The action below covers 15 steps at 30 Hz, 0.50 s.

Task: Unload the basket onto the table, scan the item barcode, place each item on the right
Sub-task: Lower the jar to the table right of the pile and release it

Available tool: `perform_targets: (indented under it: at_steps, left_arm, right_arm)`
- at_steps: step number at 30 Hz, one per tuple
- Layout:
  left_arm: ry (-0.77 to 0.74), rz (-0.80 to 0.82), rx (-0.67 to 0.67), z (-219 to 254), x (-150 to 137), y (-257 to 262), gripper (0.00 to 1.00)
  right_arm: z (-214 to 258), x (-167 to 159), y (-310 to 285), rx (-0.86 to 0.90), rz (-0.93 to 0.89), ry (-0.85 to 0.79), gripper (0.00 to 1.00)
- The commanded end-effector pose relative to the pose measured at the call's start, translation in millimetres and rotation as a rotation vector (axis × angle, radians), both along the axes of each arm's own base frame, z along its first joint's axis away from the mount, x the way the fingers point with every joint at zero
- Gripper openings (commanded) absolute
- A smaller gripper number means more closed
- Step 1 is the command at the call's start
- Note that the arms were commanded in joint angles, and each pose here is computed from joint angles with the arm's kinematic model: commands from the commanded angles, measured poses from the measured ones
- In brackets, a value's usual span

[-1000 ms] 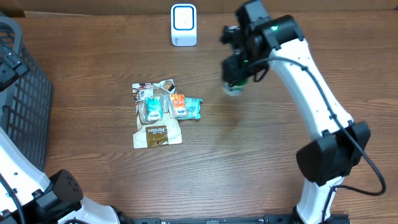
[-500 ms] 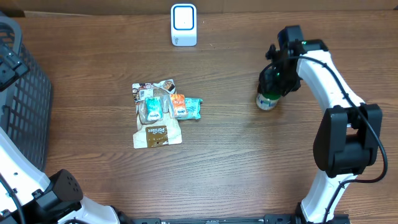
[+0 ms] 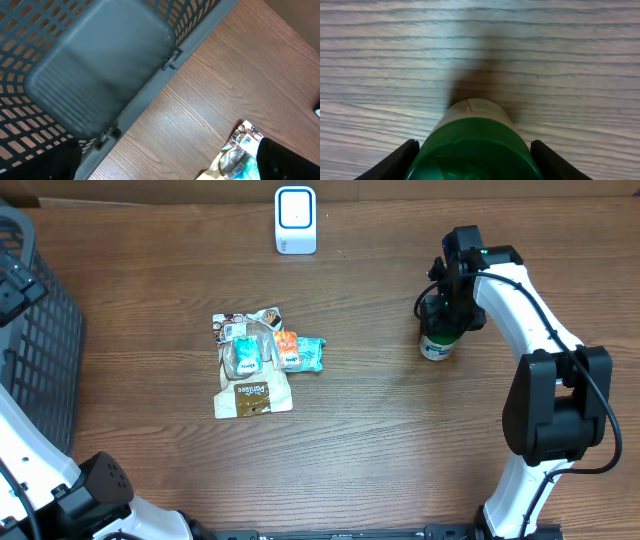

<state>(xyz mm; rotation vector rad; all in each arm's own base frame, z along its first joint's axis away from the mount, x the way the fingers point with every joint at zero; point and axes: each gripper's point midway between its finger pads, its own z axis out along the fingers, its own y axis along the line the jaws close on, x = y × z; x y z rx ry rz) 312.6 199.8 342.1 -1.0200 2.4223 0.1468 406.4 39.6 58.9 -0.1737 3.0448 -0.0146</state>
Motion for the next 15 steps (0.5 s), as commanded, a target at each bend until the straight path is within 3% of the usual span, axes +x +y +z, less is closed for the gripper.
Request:
perform_targets:
  at_steps: [1, 9, 10, 11, 15]
  left_arm:
    - [-0.004, 0.008, -0.004, 0.2, -0.7, -0.7, 1.0]
    - [-0.004, 0.008, -0.004, 0.2, -0.7, -0.7, 0.99]
    - [-0.004, 0.008, -0.004, 0.3, -0.6, -0.7, 1.0]
    - [-0.004, 0.008, -0.004, 0.3, -0.6, -0.7, 1.0]
    - [-0.004, 0.008, -0.004, 0.2, -0.7, -0.7, 0.99]
  right_arm:
    - [4.5, 2.2, -6.7, -0.041, -0.008, -0.02, 0.32]
    - [4.4, 1.0, -7.7, -0.042, -0.009, -0.015, 0.38]
    - [4.4, 0.7, -7.7, -0.042, -0.009, -0.014, 0.42]
    - [4.3, -0.4, -7.7, -0.042, -0.009, -0.009, 0.63]
    - [5.5, -4.3, -8.1, -0.044, -0.008, 0.007, 0.81]
